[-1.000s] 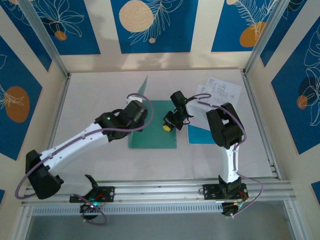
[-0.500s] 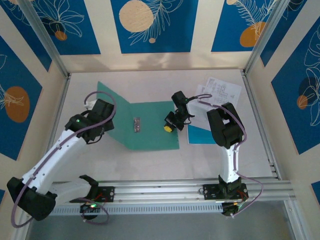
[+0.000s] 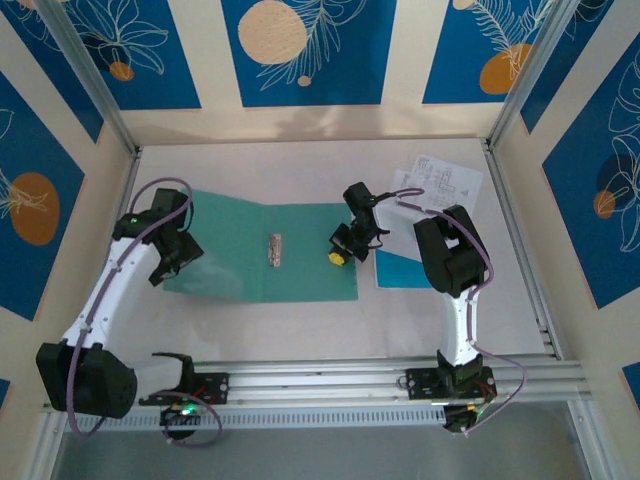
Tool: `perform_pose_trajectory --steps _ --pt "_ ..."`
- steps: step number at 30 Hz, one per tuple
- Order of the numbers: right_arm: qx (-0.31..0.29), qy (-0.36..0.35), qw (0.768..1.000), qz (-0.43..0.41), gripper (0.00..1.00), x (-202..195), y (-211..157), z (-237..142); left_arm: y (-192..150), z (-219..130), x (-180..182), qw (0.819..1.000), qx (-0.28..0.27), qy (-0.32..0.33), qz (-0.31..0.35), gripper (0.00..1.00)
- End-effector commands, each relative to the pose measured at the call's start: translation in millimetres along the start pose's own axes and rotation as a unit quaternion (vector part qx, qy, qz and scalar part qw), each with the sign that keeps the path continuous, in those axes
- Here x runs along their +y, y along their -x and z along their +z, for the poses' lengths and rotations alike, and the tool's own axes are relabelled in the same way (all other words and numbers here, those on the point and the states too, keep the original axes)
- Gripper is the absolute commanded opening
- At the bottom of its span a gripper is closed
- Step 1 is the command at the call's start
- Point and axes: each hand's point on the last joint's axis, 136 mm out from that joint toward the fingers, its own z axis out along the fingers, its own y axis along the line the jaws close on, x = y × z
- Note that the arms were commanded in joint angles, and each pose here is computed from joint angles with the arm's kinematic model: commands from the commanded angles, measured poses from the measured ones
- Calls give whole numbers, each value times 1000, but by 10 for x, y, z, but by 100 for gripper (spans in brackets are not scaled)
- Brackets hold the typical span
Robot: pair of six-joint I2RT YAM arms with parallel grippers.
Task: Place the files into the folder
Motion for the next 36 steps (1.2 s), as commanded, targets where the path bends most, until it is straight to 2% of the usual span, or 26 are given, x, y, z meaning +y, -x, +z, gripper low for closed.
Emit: perform_pose_trajectory --steps 1,4,7,11,14,18,20,25,31,36 --pt "14 -59 998 32 0 -310 -28 104 190 -253 48 999 -30 -3 -34 77" --pt "13 -53 998 31 0 -263 -30 77 285 -384 -36 998 -41 -27 -41 78" --pt "14 -45 998 28 0 -211 -31 57 310 -434 -184 997 -31 -57 -34 75" --pt "4 -23 1000 4 0 -27 -26 -60 231 -431 -663 988 5 -154 14 61" --pt "-22 7 999 -42 0 228 -15 -290 57 -468 -1076 976 18 -201 84 55" --pt "-66 33 994 -77 17 352 -12 -667 -371 -439 -1668 953 53 -246 167 51" --pt "-82 40 993 -71 23 267 -1 -819 -585 -384 -1936 943 73 -260 193 46" --pt "-100 40 994 -1 23 -323 91 -1012 -1066 -161 -2586 923 118 -274 244 31" --pt "-96 28 992 76 20 -995 121 -1052 -1400 85 -3186 903 148 -273 296 25" --pt "-86 13 991 101 18 -1232 123 -972 -1649 338 -3469 894 167 -265 321 24"
